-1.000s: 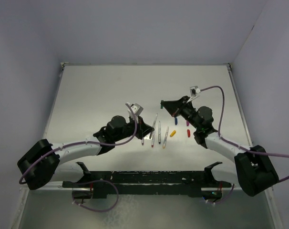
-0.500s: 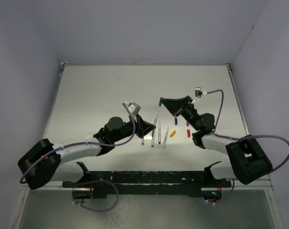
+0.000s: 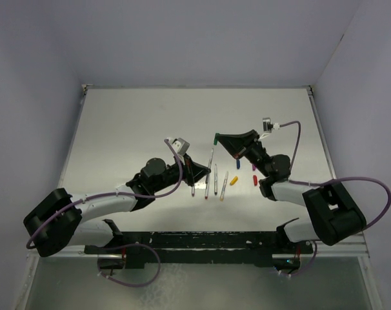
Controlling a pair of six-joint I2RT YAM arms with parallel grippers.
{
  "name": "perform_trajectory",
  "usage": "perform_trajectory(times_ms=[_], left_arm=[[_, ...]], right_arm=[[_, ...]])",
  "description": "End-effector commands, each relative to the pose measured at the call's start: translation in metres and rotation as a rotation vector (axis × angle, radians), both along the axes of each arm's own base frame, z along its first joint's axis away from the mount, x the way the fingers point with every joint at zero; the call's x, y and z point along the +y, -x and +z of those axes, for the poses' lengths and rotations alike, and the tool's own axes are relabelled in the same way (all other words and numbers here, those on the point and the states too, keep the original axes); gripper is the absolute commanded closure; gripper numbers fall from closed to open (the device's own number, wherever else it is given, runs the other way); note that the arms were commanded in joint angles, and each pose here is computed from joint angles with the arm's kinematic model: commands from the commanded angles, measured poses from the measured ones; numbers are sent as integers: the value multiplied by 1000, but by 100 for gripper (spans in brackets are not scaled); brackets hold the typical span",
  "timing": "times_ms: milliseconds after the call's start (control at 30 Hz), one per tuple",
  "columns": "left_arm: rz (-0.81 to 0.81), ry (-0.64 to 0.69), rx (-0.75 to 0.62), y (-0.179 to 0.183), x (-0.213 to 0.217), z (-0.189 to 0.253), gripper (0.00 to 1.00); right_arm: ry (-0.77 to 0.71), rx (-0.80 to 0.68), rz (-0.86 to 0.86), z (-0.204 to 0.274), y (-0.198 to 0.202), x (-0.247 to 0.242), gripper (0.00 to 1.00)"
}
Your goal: Insert the pens into the pen caps
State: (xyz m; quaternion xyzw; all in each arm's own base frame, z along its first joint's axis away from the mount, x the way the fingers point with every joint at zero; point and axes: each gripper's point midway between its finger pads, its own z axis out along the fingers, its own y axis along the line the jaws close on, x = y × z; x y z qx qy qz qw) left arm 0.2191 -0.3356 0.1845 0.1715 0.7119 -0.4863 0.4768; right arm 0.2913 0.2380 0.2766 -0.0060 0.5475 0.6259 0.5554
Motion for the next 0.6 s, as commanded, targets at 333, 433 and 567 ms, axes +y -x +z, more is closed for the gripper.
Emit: perform_trajectory(times_ms=[333, 433, 567], left_arm=[[-21, 113, -77, 2, -6, 44, 100], [-21, 113, -74, 2, -7, 43, 100], [-21, 110, -69, 1, -8, 41, 100]], right_arm=[[-11, -81, 36, 11, 11, 3, 100], [-13, -80, 41, 11, 11, 4, 100], [-12, -78, 48, 9, 12, 5, 100]])
